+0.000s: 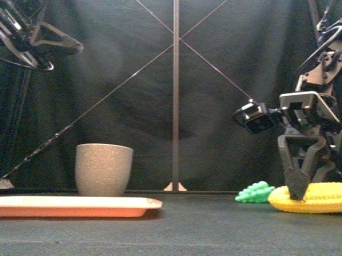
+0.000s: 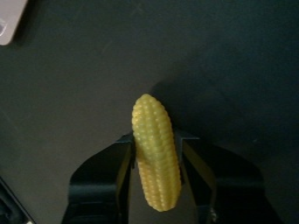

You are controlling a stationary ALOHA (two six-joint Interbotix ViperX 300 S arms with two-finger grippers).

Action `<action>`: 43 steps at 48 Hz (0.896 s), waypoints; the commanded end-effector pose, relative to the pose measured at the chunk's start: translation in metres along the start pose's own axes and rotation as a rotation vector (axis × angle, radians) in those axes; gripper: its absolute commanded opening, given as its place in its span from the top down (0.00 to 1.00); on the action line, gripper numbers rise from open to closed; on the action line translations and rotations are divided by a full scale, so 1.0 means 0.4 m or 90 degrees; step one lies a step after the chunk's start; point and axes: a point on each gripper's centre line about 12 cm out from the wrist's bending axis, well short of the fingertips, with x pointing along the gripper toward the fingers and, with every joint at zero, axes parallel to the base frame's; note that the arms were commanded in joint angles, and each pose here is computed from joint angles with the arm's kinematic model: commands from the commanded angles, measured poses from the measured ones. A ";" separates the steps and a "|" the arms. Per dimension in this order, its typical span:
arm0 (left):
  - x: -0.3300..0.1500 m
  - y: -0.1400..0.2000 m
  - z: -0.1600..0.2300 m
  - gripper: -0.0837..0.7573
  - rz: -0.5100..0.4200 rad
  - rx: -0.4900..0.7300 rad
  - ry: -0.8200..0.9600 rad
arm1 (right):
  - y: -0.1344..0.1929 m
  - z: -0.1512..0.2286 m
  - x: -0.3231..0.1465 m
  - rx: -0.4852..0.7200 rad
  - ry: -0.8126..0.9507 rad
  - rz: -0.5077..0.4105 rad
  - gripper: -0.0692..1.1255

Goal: Pick the corn then place it on the pink plate
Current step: Place corn on the pink plate

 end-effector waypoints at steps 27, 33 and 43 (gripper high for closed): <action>0.002 0.004 0.023 0.93 0.006 0.005 -0.016 | 0.358 0.332 0.006 -0.215 -0.199 0.116 0.55; 0.002 0.005 0.023 0.93 0.007 0.005 -0.015 | 0.400 0.377 0.053 -0.253 -0.218 0.111 0.52; 0.001 0.005 0.023 0.93 0.007 0.005 -0.014 | 0.438 0.419 0.130 -0.284 -0.223 0.100 0.41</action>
